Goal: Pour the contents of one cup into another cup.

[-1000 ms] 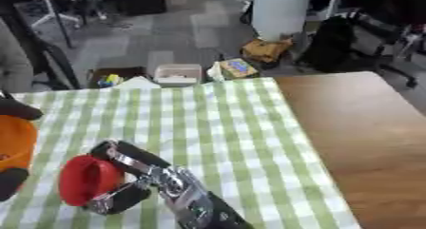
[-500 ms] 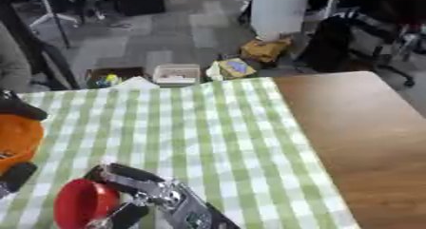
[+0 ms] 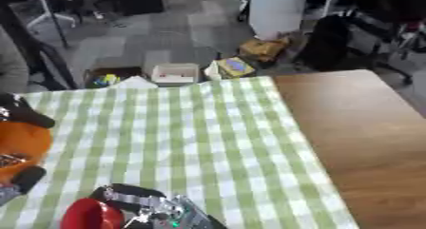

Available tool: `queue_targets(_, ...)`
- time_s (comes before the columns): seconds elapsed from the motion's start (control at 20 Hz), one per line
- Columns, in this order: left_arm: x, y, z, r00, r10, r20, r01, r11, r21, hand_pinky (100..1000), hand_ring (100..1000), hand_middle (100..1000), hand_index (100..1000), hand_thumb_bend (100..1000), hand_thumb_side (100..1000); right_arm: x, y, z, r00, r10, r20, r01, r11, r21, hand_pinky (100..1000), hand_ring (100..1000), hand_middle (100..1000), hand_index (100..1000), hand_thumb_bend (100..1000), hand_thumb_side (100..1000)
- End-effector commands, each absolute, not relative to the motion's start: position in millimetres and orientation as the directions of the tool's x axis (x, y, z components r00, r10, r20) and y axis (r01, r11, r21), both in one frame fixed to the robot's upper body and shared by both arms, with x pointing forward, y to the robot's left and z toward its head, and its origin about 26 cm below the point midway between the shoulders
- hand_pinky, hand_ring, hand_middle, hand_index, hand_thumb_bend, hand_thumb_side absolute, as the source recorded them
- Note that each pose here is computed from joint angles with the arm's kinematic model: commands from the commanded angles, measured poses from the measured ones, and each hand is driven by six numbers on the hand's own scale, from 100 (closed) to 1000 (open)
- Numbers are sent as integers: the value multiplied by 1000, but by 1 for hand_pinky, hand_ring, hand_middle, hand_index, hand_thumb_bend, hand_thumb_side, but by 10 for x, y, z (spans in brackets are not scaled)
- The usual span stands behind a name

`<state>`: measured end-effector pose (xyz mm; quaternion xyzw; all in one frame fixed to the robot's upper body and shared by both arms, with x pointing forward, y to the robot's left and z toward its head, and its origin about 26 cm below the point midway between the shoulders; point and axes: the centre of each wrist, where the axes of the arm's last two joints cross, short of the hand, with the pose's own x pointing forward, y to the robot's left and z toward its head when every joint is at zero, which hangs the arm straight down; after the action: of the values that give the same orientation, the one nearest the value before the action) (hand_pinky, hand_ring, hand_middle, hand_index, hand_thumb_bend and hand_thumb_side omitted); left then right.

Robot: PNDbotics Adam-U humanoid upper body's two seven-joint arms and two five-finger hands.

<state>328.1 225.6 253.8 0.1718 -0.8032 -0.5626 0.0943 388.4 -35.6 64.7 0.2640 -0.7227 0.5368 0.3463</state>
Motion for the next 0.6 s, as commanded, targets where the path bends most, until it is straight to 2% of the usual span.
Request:
queue_targets(0.05,3254,2259,2655,-920,-374,-121,-232,270,935,100,223,382,748,113,100,3877,-296,717,-628,-34,778,-753,281,-595,412,242,144,480,100,100)
queue_targets(0.6,3359,2219,2594,-910,-367,-191,-266,163,950,100,219,370,743,159,100,3871,-286,735,-626,-38,779,-754,283,-593,408,240,142,477,100,100)
